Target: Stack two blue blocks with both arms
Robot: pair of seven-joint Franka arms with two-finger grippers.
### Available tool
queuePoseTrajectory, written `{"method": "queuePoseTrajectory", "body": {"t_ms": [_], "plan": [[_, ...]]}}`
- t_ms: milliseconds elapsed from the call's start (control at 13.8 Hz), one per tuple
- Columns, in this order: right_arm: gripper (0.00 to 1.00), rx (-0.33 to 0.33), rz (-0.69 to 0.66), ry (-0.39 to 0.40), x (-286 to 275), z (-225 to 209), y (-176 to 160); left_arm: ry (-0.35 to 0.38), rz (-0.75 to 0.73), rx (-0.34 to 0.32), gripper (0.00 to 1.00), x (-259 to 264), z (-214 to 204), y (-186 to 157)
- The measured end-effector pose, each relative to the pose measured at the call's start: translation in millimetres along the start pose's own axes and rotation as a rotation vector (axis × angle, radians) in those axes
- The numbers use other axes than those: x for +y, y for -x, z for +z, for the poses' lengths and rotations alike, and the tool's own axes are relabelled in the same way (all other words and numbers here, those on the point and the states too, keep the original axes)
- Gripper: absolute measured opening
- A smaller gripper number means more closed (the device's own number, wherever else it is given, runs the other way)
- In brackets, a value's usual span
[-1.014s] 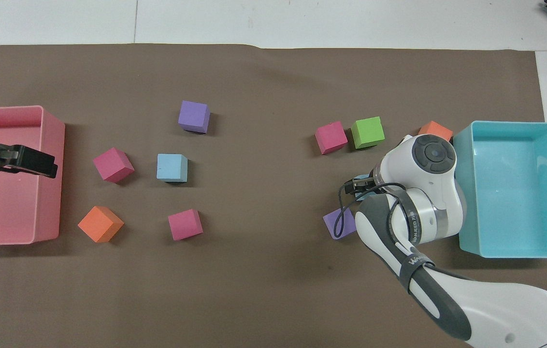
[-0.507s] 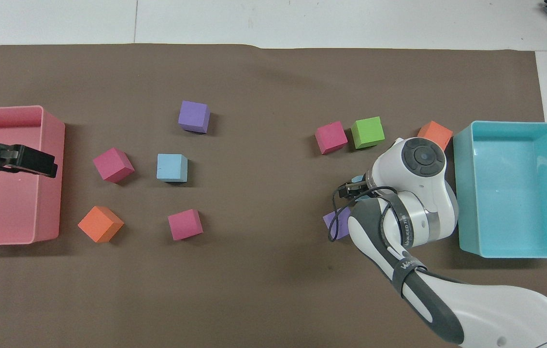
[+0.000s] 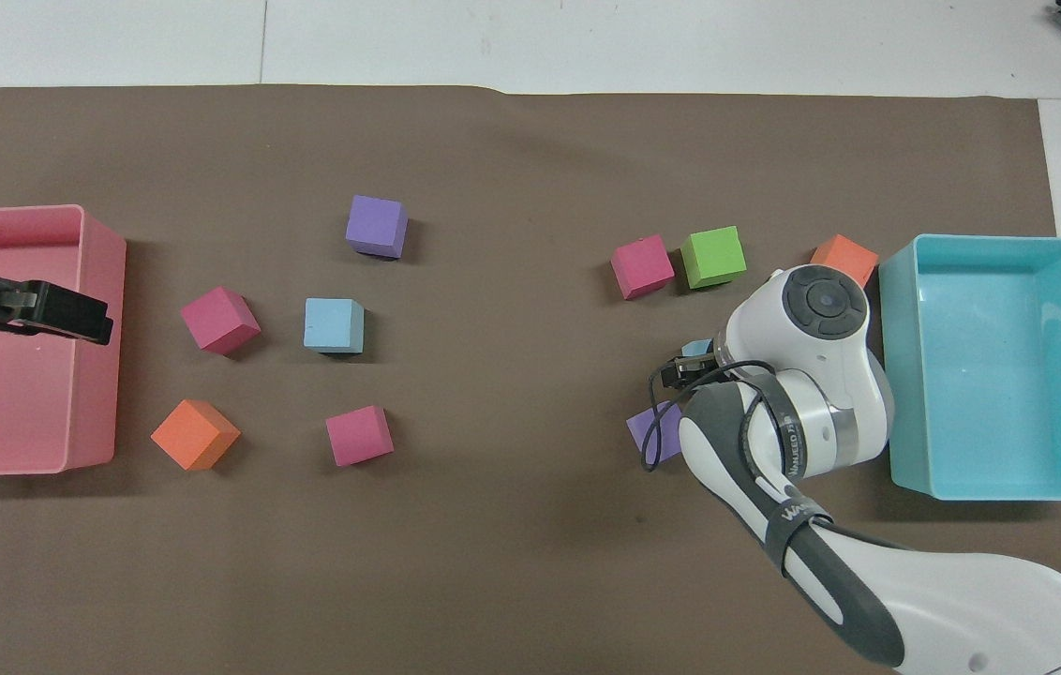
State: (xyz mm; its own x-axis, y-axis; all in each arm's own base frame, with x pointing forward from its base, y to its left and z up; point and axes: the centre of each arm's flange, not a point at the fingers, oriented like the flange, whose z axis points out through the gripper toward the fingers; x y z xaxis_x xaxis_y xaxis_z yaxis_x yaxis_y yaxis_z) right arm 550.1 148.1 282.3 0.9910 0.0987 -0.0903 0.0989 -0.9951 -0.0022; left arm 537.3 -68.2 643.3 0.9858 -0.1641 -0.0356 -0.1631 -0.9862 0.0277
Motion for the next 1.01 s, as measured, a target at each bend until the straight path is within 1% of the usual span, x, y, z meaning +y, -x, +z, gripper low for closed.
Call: {"method": "queuePoseTrajectory", "body": {"t_ms": [217, 362, 434, 507, 796, 1014], "plan": [[1.0, 0.001, 0.001, 0.0, 1, -1, 0, 0.0, 0.002, 0.0, 1.0, 1, 0, 0], [0.79, 0.003, 0.001, -0.001, 1, -2, 0, 0.0, 0.005, 0.0, 1.0, 3, 0, 0], [0.67, 0.005, 0.001, -0.001, 1, -3, 0, 0.0, 0.006, 0.0, 1.0, 3, 0, 0], [0.63, 0.006, 0.001, -0.001, 1, -3, -1, 0.0, 0.006, 0.0, 1.0, 3, 0, 0], [0.63, 0.021, 0.001, -0.004, 0, -10, -5, 0.0, 0.006, 0.0, 1.0, 4, 0, 0], [0.63, 0.034, 0.007, -0.008, -3, -39, -16, 0.0, 0.006, 0.0, 1.0, 4, 0, 0]]}}
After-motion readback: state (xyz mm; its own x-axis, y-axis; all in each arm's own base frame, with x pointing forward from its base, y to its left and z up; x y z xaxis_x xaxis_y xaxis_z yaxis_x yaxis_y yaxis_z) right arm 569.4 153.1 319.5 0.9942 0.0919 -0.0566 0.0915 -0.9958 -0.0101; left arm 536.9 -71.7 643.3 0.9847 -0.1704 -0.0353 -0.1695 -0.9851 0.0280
